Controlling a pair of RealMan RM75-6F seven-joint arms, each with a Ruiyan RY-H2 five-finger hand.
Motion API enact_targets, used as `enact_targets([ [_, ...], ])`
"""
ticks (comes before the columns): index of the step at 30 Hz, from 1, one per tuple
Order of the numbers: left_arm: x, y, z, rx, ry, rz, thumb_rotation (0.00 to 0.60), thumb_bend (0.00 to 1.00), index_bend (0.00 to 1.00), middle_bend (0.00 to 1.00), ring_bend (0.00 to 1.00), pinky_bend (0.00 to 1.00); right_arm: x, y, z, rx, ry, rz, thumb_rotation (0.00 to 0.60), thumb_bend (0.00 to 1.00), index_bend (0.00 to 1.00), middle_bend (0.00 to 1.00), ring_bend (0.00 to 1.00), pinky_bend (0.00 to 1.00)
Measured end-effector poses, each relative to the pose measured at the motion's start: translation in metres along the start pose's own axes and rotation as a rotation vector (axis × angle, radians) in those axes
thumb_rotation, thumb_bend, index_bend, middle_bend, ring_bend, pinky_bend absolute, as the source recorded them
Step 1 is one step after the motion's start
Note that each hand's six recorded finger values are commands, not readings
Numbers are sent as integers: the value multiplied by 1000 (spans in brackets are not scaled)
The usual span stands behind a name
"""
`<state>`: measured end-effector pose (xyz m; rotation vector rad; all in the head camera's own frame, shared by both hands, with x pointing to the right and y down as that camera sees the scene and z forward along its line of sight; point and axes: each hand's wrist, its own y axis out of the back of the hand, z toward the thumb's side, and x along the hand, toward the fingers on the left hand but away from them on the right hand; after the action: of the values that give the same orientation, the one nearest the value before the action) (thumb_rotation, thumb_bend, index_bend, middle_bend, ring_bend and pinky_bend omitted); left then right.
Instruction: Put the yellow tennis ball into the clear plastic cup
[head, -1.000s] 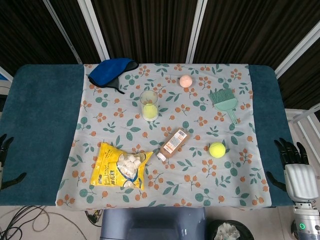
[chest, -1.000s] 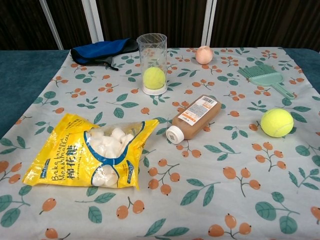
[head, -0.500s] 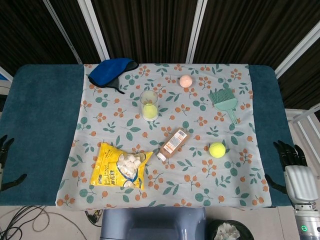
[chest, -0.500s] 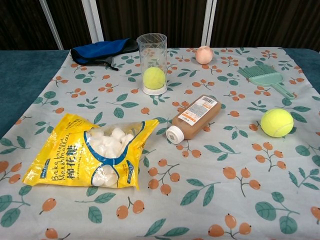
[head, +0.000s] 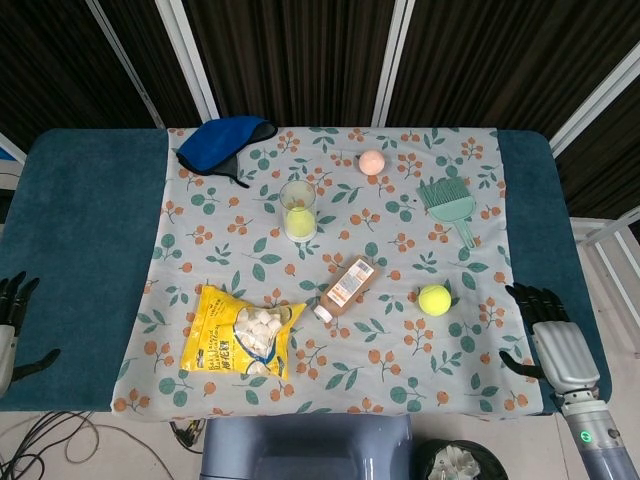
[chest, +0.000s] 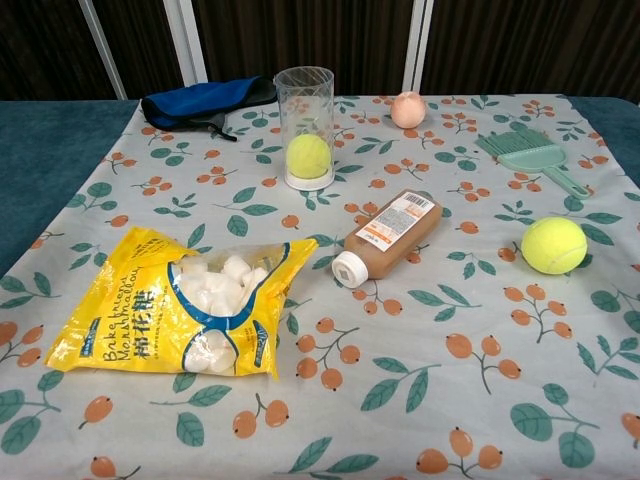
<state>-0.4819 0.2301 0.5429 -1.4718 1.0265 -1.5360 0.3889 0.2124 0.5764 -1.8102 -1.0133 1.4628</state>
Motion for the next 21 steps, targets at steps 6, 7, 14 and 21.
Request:
enact_targets([
  [6, 1, -3, 1, 3, 0, -8, 600, 0, 69, 0, 0, 0, -34, -25, 9, 18, 11, 128, 600, 315, 45, 74, 41, 0],
  [7, 2, -3, 1, 3, 0, -10, 600, 0, 69, 0, 0, 0, -40, -29, 10, 22, 11, 144, 600, 315, 45, 74, 41, 0],
  [14, 4, -6, -1, 7, 8, -19, 600, 0, 69, 0, 0, 0, -76, -60, 22, 42, 11, 224, 600, 315, 45, 74, 41, 0],
  [21, 7, -9, -1, 13, 11, -29, 600, 0, 69, 0, 0, 0, -94, -80, 31, 41, 5, 242, 600, 315, 45, 74, 47, 0],
])
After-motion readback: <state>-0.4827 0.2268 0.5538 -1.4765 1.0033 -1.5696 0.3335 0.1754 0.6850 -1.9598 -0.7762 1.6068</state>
